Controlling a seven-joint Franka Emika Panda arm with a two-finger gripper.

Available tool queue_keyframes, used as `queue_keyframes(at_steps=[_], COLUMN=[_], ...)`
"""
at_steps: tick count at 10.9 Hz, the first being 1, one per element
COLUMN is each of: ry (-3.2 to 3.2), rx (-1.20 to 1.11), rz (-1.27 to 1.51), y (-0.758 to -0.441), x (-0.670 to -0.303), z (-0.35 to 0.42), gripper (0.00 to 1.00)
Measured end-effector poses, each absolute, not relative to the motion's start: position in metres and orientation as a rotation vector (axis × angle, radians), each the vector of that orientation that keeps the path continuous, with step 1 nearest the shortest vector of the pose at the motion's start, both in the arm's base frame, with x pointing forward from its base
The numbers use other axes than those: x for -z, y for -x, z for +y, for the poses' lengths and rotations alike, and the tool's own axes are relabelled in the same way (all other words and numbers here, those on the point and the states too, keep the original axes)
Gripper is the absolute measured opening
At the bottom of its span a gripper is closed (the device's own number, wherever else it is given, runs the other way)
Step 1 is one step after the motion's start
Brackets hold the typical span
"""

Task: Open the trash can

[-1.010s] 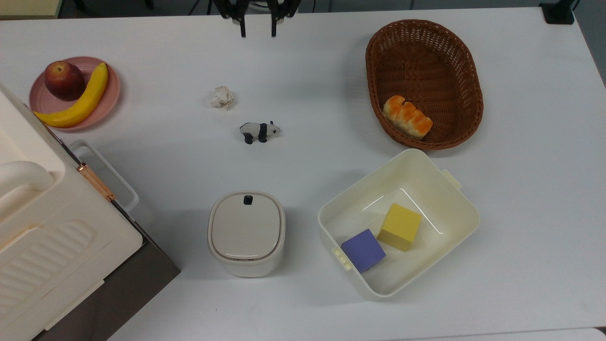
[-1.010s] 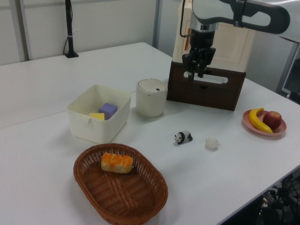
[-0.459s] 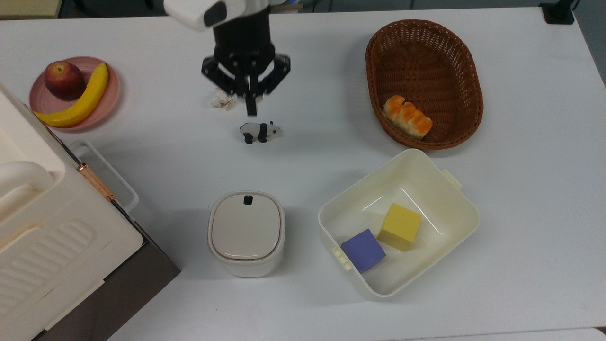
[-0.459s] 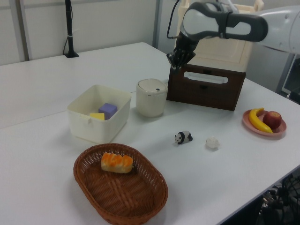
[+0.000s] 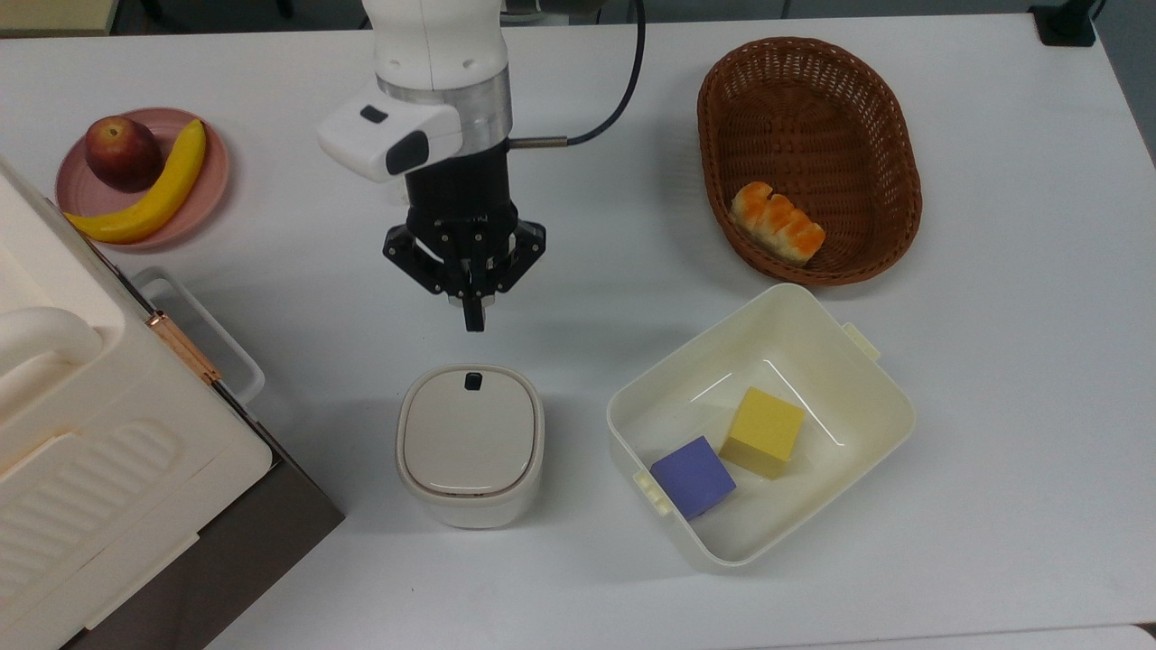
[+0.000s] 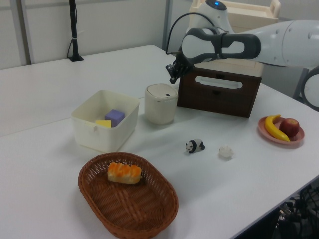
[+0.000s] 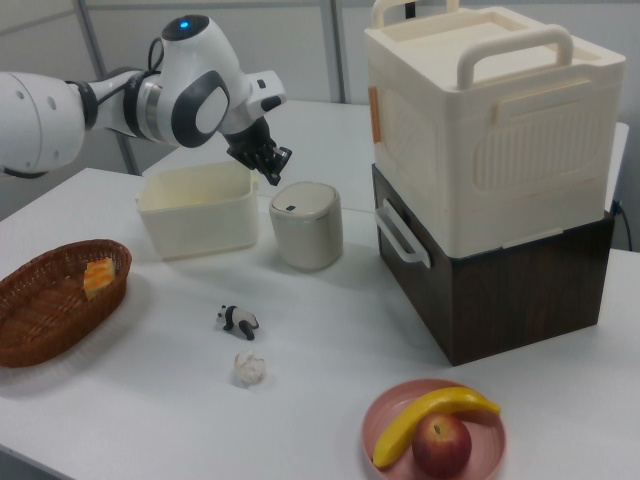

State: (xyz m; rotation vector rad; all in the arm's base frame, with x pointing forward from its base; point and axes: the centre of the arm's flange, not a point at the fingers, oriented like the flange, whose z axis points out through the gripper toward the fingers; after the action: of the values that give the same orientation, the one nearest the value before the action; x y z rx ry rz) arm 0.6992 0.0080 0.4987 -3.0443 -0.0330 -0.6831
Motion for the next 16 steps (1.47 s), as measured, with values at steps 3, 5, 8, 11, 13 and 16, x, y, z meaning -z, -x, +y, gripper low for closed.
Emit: queue_keyframes(at_steps=[3,5,8,11,13,16], ry=[3.034,3.046,3.102,3.106,3.118,3.141], rx=[0.730,0.716,0.696,0.697,0.694,0.681], rz=[-0.024,-0.030,-0.091,-0.098,-0.120,-0.156], y=[-0.714,-0.724,-0.731,-0.732,-0.732,-0.733], x=[-0.488,-0.474,-0.456,-0.455,-0.452,-0.445], z=[0.004,0.002,0.003,0.003,0.005,0.009], gripper=[0.01,0.01,0.01,0.01,0.01,0.01])
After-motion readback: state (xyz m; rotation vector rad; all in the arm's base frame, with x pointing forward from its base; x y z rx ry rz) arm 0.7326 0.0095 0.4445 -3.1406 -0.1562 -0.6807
